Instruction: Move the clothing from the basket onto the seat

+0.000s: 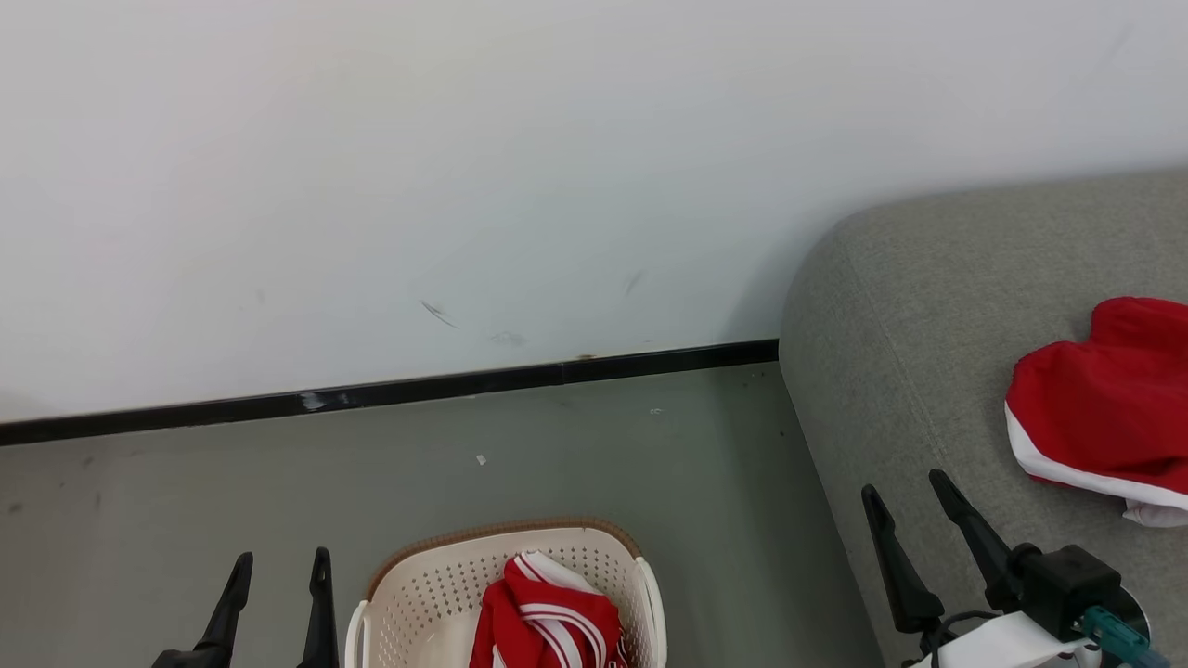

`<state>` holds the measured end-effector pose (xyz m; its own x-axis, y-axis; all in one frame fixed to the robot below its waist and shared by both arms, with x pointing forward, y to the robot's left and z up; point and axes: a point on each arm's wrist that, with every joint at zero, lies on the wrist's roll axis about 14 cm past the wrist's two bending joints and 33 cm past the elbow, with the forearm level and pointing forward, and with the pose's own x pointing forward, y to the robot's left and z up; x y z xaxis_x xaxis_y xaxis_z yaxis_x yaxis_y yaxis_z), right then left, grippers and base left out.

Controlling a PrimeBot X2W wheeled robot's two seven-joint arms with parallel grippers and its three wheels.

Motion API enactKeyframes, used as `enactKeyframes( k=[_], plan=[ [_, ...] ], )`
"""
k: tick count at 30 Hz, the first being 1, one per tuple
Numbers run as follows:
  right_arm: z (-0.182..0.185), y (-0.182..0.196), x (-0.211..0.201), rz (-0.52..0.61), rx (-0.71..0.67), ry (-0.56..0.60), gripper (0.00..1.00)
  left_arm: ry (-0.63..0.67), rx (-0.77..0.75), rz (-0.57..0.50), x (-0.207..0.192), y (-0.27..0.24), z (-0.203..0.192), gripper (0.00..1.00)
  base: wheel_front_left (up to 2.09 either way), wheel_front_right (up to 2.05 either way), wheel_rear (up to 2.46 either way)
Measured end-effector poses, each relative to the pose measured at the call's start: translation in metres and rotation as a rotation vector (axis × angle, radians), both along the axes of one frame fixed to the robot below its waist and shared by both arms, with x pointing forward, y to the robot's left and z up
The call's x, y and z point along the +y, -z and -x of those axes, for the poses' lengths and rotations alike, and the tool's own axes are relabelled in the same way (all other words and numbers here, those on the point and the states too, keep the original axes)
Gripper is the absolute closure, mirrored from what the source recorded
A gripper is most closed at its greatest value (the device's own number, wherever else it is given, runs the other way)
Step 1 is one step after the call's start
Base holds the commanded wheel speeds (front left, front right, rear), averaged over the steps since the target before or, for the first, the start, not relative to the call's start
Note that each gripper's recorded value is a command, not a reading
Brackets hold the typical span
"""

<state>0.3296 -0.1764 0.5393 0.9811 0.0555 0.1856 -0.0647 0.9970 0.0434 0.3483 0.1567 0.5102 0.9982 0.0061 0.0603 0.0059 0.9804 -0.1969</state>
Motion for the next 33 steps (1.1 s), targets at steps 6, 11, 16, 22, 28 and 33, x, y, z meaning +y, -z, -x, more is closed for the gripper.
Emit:
enactKeyframes(
  k=[6,11,16,22,28,33],
  plan=[
    [0.002,0.002,0.000,-0.001,0.005,0.000,0.00,-0.003,-0.002,0.001,0.001,-0.001,-0.001,0.00,0.00,0.00,0.00],
    [0.001,0.001,0.001,-0.003,0.003,-0.002,0.00,-0.003,-0.002,-0.014,0.001,0.000,-0.001,0.00,0.00,0.00,0.00],
    [0.000,-0.001,0.002,-0.004,0.000,-0.005,0.00,-0.008,0.003,-0.015,0.003,0.001,-0.002,0.00,0.00,0.00,0.00],
    [-0.002,-0.001,0.002,-0.007,-0.001,-0.006,0.00,-0.012,0.018,-0.024,0.005,0.006,-0.003,0.00,0.00,0.00,0.00],
    [-0.001,0.007,0.000,-0.007,0.026,0.001,0.00,0.006,0.056,-0.048,0.007,0.019,-0.004,0.00,0.00,0.00,0.00],
    [-0.003,0.009,-0.007,0.000,0.033,0.021,0.00,0.053,0.081,-0.058,-0.004,0.027,-0.009,0.00,0.00,0.00,0.00]
  ],
)
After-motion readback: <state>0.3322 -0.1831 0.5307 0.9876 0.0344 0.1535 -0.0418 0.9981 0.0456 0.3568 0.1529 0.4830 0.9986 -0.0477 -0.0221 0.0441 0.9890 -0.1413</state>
